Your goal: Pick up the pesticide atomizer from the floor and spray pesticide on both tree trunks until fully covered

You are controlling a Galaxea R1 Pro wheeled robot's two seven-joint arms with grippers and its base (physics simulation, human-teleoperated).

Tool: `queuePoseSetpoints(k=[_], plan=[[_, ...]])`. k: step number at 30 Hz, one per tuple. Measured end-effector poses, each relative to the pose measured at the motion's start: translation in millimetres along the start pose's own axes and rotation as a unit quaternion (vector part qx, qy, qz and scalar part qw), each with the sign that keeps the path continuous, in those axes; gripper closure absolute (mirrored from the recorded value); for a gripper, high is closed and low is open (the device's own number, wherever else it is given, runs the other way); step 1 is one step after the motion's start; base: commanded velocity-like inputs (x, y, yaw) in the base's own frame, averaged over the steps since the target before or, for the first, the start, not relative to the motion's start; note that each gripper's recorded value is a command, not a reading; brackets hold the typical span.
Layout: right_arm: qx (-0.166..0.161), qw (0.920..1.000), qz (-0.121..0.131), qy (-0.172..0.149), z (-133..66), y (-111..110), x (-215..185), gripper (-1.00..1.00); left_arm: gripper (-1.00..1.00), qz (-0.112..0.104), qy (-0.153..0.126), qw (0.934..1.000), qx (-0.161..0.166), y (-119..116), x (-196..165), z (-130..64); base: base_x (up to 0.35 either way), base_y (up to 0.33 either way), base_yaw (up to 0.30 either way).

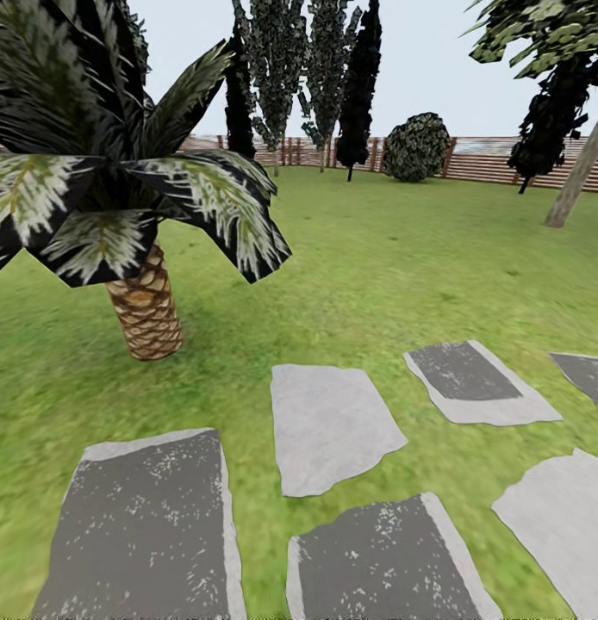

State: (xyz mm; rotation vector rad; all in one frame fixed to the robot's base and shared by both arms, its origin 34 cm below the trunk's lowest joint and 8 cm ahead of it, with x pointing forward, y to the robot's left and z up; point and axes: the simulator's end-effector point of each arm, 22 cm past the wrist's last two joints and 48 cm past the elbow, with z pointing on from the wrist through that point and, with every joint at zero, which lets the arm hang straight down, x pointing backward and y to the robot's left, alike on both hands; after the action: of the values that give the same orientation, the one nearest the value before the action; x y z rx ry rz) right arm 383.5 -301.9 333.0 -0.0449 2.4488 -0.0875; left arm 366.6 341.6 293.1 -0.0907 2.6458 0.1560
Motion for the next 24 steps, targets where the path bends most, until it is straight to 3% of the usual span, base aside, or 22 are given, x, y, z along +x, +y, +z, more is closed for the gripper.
queuePoseSetpoints(k=[14,24], plan=[[0.0,0.9999,0.0,0.011,-0.1,0.2,9.3,-1.0,-1.0,-0.002,0.011,0.9999,-0.003,2.2,9.6,1.0,0.013,0.0,0.0],[-0.001,0.9998,-0.001,0.017,-0.4,0.7,14.4,-1.0,-1.0,0.0,0.017,0.9998,-0.003,2.2,15.0,1.4,0.286,-0.018,0.0]])
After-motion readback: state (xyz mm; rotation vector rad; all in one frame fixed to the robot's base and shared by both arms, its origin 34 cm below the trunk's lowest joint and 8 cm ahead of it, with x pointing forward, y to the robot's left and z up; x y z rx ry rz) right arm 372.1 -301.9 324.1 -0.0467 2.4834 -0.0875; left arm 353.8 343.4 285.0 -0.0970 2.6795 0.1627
